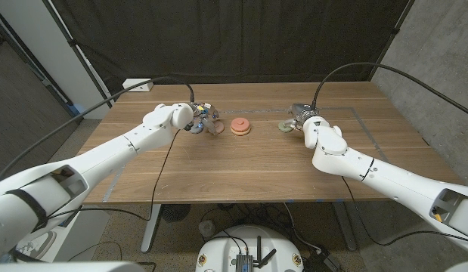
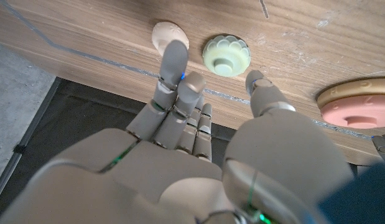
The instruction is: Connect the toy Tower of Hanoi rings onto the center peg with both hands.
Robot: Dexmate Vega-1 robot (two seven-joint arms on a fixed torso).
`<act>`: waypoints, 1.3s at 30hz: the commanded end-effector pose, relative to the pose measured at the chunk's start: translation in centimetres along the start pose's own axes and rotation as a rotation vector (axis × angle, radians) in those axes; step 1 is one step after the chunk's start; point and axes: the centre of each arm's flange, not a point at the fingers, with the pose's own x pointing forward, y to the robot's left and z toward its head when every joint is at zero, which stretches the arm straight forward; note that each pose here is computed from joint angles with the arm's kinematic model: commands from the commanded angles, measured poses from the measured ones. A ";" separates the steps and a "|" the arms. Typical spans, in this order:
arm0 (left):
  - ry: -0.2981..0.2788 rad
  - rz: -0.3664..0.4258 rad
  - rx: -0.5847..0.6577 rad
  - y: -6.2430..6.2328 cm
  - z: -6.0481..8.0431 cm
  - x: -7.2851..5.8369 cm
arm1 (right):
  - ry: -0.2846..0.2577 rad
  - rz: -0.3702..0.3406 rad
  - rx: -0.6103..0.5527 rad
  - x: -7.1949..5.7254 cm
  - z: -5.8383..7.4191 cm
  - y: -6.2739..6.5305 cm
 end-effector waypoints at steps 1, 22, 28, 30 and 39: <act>-0.003 -0.019 -0.009 -0.3 0.1 0.8 | 0.001 0.004 -0.002 0.3 0.2 0.1; 0.006 -0.050 -0.018 -0.9 -0.4 1.8 | 0.008 0.012 0.000 0.4 0.4 0.3; 0.013 -0.060 -0.026 -1.5 -0.6 1.9 | 0.008 0.010 -0.001 0.4 0.5 0.2; 0.018 -0.060 -0.025 -1.6 -0.7 1.9 | 0.009 0.010 0.000 0.4 0.5 0.2; 0.025 -0.051 -0.038 -1.9 -0.7 1.5 | 0.004 0.006 0.003 0.3 0.5 0.1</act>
